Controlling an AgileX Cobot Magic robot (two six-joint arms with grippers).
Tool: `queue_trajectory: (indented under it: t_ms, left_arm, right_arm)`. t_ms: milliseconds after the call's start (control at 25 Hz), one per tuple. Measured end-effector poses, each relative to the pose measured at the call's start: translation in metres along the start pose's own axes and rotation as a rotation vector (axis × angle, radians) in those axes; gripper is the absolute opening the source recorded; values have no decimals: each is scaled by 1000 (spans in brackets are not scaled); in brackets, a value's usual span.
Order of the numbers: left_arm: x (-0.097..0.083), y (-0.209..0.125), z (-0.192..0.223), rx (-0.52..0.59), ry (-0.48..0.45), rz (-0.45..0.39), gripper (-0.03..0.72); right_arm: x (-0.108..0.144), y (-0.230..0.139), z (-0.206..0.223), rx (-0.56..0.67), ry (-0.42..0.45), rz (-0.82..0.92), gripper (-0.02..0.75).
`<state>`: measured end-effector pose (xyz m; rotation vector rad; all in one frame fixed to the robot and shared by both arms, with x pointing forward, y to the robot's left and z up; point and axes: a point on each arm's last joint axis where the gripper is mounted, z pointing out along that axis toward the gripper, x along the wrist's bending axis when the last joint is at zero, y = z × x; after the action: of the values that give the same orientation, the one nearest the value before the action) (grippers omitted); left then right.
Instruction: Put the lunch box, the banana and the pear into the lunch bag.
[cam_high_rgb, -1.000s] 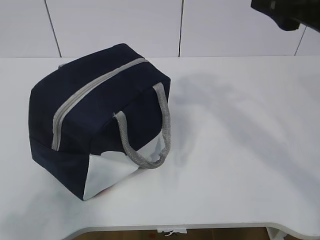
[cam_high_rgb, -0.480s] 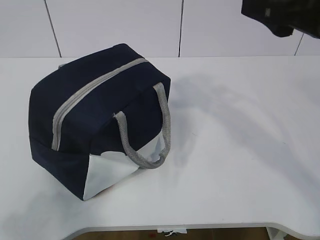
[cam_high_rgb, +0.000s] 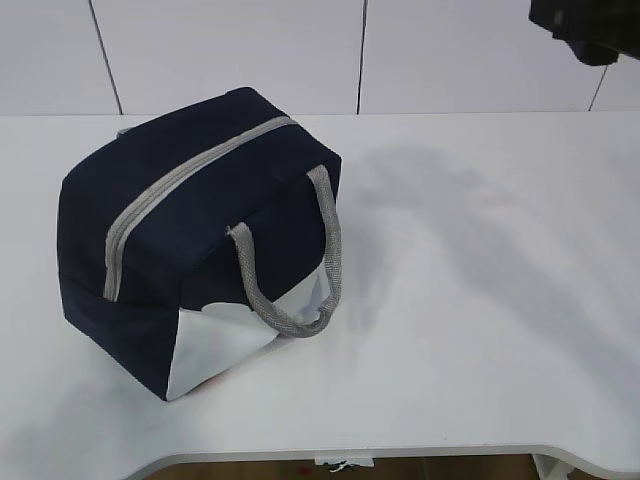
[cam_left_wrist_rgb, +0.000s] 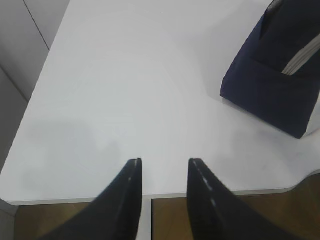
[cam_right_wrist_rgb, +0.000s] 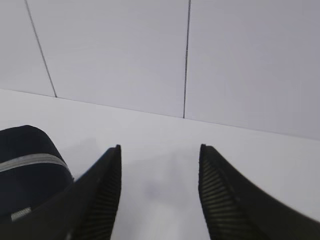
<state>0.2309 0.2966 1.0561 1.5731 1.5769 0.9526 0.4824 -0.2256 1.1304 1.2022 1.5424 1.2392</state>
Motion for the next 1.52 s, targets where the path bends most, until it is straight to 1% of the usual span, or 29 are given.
queue_trajectory:
  t_ms: [240, 400, 560, 680, 840, 1160, 1320, 1520]
  left_arm:
    - [0, 0, 0, 0, 0, 0, 239]
    - [0, 0, 0, 0, 0, 0, 239]
    - [0, 0, 0, 0, 0, 0, 239]
    - [0, 0, 0, 0, 0, 0, 239]
    - [0, 0, 0, 0, 0, 0, 239]
    - [0, 0, 0, 0, 0, 0, 239]
    - [0, 0, 0, 0, 0, 0, 239]
    - [0, 0, 0, 0, 0, 0, 239]
  right_arm:
    - [-5, 2, -16, 46, -48, -11, 373]
    - [-12, 3, -37, 103, -102, -14, 368]
    - [-17, 4, -65, 152, -131, 44, 368]
    - [-19, 9, -94, 136, -114, 54, 367]
    - [-20, 11, -136, 112, -65, 34, 362]
    - [-17, -3, -200, 144, 38, 8, 358]
    - [-20, -15, -227, 154, 44, -20, 357]
    - [-22, -44, -252, 112, 48, -18, 356]
